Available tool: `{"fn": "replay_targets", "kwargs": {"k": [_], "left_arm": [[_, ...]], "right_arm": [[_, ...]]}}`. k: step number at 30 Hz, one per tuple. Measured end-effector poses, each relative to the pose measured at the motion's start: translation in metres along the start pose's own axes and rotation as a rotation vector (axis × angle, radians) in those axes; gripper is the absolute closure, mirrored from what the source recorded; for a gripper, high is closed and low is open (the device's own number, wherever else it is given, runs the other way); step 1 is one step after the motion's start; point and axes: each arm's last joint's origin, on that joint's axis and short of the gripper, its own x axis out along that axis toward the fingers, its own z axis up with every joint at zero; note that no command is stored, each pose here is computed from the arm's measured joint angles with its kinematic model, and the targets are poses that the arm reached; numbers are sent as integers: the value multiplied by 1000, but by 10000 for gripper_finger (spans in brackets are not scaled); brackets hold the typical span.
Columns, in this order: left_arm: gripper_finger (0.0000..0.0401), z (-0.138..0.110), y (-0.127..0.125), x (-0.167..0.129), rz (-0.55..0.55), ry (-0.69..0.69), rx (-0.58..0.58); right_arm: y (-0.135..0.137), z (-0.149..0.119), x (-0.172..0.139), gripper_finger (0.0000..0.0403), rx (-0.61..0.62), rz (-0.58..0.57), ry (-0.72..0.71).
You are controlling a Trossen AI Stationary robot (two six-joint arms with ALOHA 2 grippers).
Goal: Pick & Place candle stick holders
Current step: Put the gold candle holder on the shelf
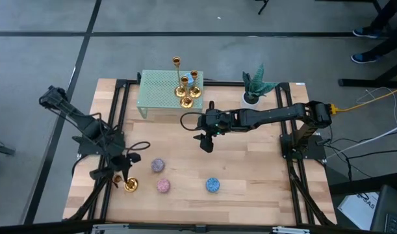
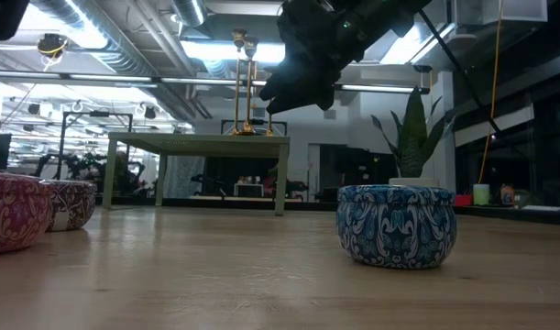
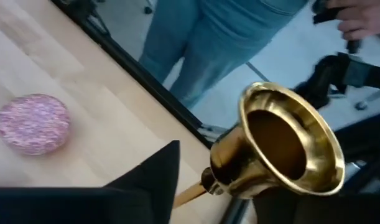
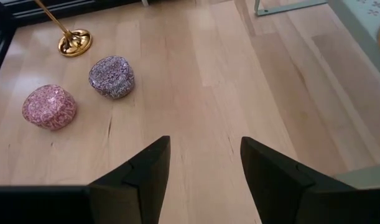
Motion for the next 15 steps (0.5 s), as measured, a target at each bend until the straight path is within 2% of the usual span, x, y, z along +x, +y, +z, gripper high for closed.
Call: {"fn": "replay_targets", "kwargs": {"k": [6,9,15], "left_arm": [[322,2,1,2,68,-19,12],[369,2,1,2,61,-16,-10],[375,2,2,0,126,-41,-77]], "right_arm": [[0,0,0,202,0,0,0],[0,0,0,202,1,0,0],[0,0,0,202,3,0,0]]}}
